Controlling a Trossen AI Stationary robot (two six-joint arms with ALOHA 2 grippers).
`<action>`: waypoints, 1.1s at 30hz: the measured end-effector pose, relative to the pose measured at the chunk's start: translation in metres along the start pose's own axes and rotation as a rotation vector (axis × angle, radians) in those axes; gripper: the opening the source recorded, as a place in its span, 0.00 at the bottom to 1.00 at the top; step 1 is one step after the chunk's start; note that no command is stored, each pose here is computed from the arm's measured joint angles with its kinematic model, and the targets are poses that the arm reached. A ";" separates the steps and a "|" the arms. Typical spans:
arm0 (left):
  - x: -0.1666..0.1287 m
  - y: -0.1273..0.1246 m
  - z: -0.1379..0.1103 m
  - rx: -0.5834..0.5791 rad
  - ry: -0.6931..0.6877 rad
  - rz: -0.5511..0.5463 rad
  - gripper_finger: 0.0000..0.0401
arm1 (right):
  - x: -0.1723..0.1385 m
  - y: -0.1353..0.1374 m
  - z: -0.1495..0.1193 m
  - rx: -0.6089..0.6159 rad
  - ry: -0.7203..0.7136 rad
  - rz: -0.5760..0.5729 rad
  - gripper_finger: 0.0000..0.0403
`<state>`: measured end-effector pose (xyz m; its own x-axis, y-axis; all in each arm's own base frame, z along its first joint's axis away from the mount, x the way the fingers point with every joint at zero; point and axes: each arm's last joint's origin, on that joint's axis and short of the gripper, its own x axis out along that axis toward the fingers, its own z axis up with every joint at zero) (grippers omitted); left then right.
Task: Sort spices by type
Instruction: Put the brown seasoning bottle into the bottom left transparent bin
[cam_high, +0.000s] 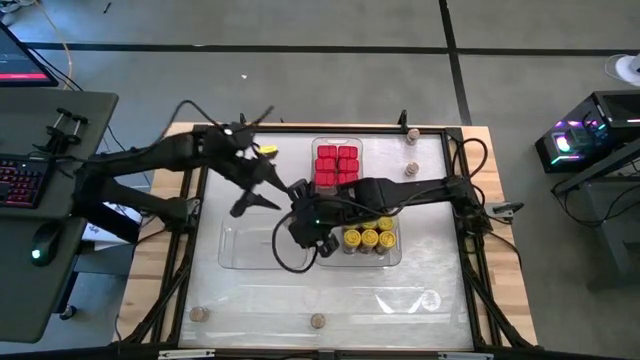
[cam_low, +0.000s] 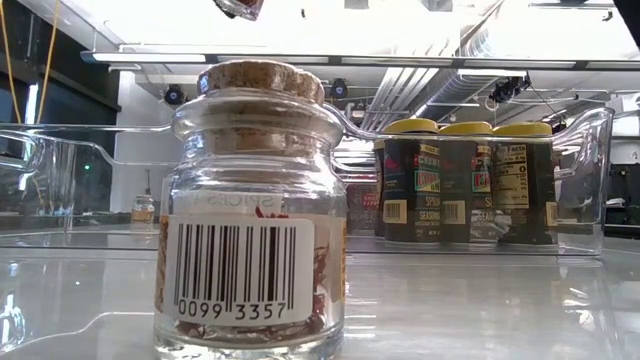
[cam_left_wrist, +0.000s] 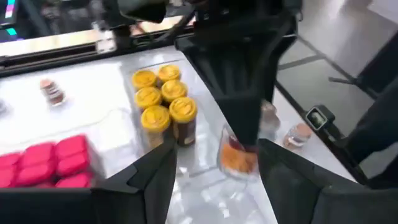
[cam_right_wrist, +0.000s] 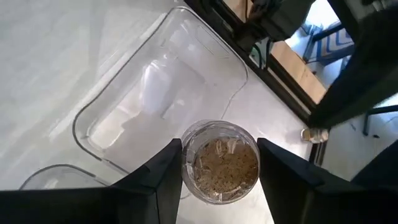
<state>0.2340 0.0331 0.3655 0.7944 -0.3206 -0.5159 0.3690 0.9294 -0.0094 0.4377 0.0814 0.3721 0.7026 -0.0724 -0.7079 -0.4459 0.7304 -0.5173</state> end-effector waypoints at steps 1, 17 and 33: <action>-0.007 -0.001 -0.001 -0.006 0.004 0.019 0.51 | 0.001 -0.002 -0.001 0.010 -0.002 0.005 0.43; -0.077 -0.056 -0.063 -0.494 -0.306 0.218 0.52 | 0.078 -0.027 -0.046 0.648 0.074 0.239 0.43; -0.088 -0.066 -0.078 -0.568 -0.535 0.357 0.52 | 0.157 0.011 -0.064 0.480 0.235 0.280 0.43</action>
<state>0.1021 0.0142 0.3442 0.9904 0.0983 -0.0972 -0.1306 0.8958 -0.4249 0.5076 0.0350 0.2246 0.4290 0.0590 -0.9014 -0.2579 0.9643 -0.0597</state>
